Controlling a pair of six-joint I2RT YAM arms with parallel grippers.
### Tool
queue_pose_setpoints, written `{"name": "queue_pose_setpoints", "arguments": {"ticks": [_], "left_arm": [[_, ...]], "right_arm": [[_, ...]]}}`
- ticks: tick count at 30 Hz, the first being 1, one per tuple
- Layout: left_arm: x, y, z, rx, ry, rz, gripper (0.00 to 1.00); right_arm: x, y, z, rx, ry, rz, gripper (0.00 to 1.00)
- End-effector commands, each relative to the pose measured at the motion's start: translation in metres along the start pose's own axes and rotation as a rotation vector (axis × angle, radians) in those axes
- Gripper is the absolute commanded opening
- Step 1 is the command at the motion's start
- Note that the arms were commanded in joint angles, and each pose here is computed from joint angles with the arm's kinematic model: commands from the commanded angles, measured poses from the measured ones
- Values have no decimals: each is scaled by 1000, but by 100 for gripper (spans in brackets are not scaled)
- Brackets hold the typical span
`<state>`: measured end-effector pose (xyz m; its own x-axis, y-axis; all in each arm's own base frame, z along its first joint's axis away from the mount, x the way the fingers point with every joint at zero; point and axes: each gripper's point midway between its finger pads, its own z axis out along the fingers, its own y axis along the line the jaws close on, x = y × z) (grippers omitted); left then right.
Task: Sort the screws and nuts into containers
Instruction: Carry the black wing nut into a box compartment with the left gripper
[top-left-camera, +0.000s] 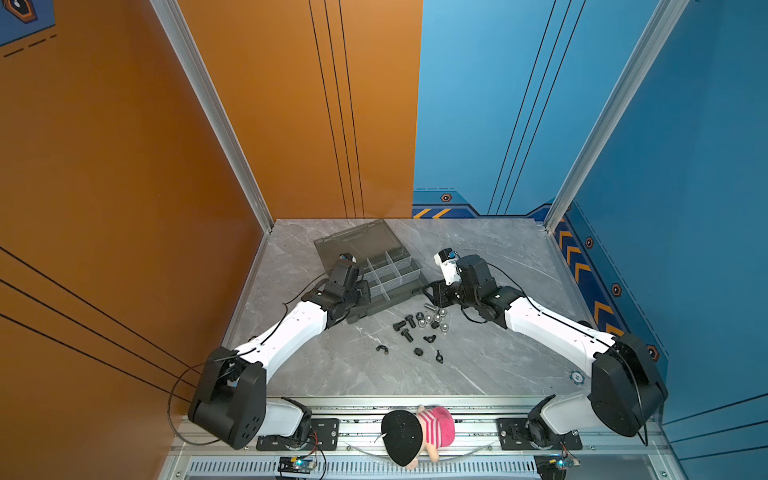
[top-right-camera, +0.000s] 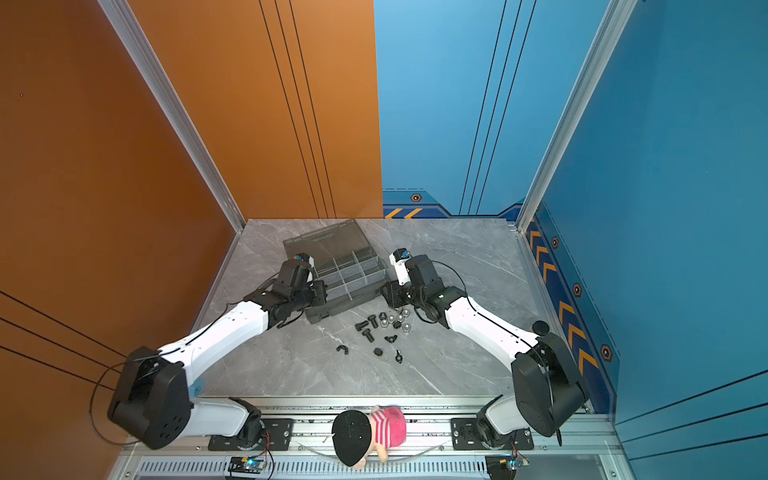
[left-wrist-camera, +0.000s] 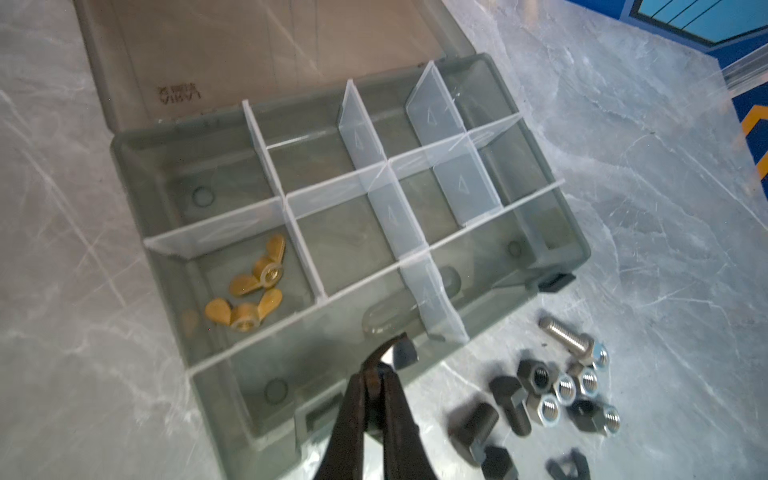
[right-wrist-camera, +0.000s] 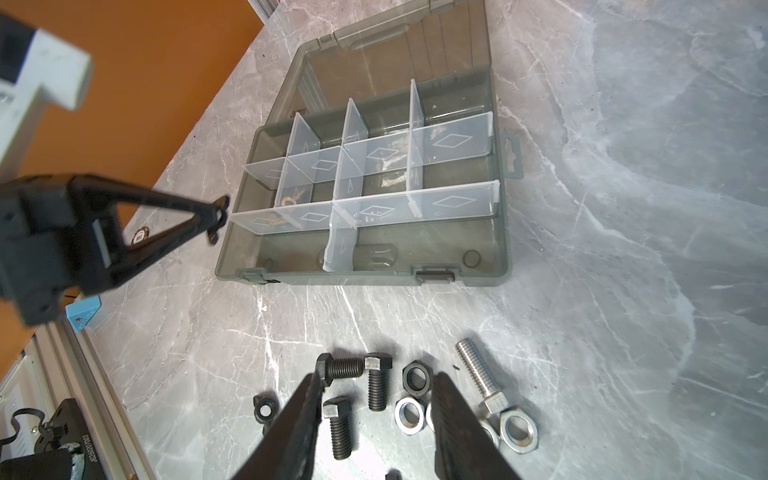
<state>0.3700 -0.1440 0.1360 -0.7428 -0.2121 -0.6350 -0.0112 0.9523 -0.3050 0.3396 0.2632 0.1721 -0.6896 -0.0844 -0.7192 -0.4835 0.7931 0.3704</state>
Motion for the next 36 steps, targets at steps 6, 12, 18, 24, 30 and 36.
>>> {"name": "queue_pose_setpoints", "arguments": {"ticks": [6,12,18,24,30,36], "left_arm": [[-46,-15,46,45,-32,24,1],[-48,-13,78,14,-7,38,2],[-37,-8,91,-2,25,33,4],[-32,-5,83,-10,26,38,4],[-27,0,79,-30,24,45,23],[-29,-4,69,-13,3,51,35]], "right_arm": [[9,-12,-6,48,17,12,46],[10,-14,-8,52,15,14,46],[12,-15,-9,54,18,16,46],[13,-16,-8,52,20,22,46],[15,-15,-8,50,21,24,46],[15,-16,-11,52,16,24,48]]}}
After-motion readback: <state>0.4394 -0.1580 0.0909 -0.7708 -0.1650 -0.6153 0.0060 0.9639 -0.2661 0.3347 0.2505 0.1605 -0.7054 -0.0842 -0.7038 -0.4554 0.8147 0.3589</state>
